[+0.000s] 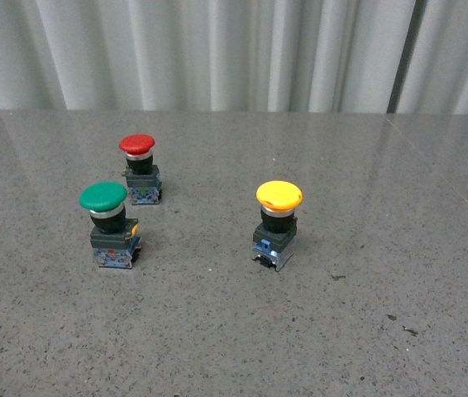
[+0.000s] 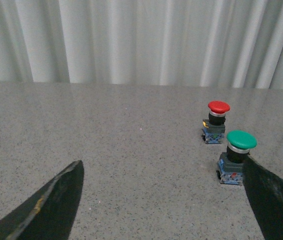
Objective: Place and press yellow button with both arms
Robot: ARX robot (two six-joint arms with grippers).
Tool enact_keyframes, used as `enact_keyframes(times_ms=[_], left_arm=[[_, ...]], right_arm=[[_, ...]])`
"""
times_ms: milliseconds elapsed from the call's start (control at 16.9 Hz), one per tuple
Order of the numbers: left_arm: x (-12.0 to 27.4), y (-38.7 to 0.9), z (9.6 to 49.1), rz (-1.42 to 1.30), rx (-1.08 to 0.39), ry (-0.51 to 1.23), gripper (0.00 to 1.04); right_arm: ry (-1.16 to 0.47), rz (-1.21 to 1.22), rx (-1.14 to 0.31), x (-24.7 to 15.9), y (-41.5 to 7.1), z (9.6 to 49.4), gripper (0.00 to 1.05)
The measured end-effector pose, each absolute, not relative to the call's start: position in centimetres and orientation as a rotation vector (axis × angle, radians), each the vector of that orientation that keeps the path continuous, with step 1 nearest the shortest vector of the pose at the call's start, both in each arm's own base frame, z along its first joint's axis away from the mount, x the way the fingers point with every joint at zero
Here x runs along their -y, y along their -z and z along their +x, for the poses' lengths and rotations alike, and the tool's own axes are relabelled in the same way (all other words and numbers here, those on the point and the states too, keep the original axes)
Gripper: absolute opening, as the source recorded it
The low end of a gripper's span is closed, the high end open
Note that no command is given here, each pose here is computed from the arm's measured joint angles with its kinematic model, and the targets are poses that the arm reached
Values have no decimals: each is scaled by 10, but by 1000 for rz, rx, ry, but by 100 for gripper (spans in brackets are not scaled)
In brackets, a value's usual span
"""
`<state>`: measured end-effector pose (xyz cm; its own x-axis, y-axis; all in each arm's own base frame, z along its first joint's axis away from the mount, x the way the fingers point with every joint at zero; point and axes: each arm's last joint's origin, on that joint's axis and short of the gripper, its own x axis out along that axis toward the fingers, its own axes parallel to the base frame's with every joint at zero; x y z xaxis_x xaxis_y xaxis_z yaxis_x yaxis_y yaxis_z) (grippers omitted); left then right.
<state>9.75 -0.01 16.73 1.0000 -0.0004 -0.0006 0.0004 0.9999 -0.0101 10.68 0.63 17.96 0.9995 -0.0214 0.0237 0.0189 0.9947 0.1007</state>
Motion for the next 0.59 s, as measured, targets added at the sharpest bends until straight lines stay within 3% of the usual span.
enact_keyframes(times_ms=[118, 236, 354, 472, 591], left_arm=[[0, -167, 97, -9, 0, 1, 98], [0, -167, 97, -9, -1, 0, 98], [0, -167, 97, -8, -1, 1, 98], [0, -167, 97, -8, -1, 1, 98], [0, -167, 97, -7, 0, 1, 98]], right_arm=[[-106, 158, 130, -23, -231, 138, 98], [-222, 186, 148, -45, -262, 177, 98], [-337, 151, 1, -87, -256, 234, 98], [-402, 107, -140, -113, -234, 262, 98], [-445, 68, -253, -127, -212, 273, 78]])
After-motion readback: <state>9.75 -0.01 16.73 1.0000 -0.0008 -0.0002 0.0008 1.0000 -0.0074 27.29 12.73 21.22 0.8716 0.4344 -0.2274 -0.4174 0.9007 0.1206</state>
